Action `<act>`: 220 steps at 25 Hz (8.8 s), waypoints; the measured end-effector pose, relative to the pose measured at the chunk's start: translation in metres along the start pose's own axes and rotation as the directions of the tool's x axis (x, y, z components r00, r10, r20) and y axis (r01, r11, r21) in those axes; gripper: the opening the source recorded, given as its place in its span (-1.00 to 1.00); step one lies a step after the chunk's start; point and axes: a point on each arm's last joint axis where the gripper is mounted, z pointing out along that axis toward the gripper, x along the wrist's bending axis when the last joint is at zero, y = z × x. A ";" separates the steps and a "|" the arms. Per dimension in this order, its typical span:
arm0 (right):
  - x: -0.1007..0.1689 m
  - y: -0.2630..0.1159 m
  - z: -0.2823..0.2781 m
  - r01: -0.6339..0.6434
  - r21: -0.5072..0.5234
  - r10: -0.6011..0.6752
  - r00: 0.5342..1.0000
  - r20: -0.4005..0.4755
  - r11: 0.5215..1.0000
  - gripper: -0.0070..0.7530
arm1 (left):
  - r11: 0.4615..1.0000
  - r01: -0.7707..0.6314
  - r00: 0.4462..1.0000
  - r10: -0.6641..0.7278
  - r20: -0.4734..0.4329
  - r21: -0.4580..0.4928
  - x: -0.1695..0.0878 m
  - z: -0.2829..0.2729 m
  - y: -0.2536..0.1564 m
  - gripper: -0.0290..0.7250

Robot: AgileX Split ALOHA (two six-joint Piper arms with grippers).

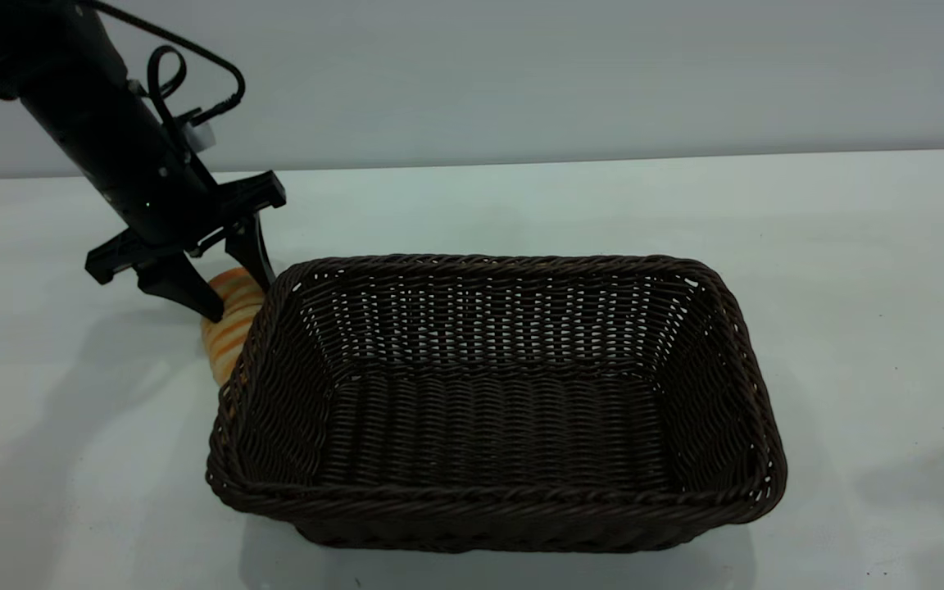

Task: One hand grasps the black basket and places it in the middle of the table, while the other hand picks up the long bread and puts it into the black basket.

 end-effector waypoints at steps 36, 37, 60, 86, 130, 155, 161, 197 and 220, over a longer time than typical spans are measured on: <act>0.000 0.001 0.000 0.000 -0.015 0.000 1.000 0.003 1.000 0.48 | 0.571 -0.792 0.608 0.767 0.204 0.216 -0.178 -0.067 -0.098 -0.36; 0.000 0.001 0.000 0.000 -0.015 0.000 1.000 0.003 1.000 0.48 | 0.561 -0.798 0.600 0.772 0.208 0.221 -0.180 -0.064 -0.100 -0.21; 0.002 -0.014 -0.006 0.012 0.112 -0.011 1.000 -0.007 0.994 0.44 | 0.517 -0.849 0.528 0.822 -0.214 -0.110 -0.172 -0.277 -0.124 0.51; 0.050 -0.177 -0.155 0.115 -0.653 -0.079 0.993 0.085 0.748 0.32 | 0.457 -0.775 0.593 0.764 -0.253 -0.438 0.032 -0.369 -0.353 0.51; 0.027 -0.221 -0.044 0.169 -0.583 -0.057 0.977 0.206 0.795 0.32 | 0.535 -0.666 0.719 0.645 -0.257 -0.519 0.115 -0.272 -0.399 0.51; 0.027 -0.221 -0.044 0.151 -0.589 -0.042 0.980 0.195 0.794 0.32 | 0.527 -0.675 0.696 0.686 -0.211 -0.515 0.111 -0.270 -0.403 0.51; 0.027 -0.221 -0.044 0.151 -0.589 -0.042 0.980 0.195 0.794 0.32 | 0.528 -0.675 0.697 0.685 -0.211 -0.516 0.111 -0.270 -0.403 0.51; 0.029 -0.225 -0.045 0.104 -0.618 0.051 0.972 0.228 0.779 0.32 | 0.613 -0.450 0.891 0.353 -0.284 -0.649 0.115 -0.271 -0.417 0.50; 0.029 -0.225 -0.045 0.104 -0.618 0.051 0.972 0.228 0.779 0.32 | 0.613 -0.450 0.891 0.353 -0.284 -0.649 0.115 -0.271 -0.417 0.50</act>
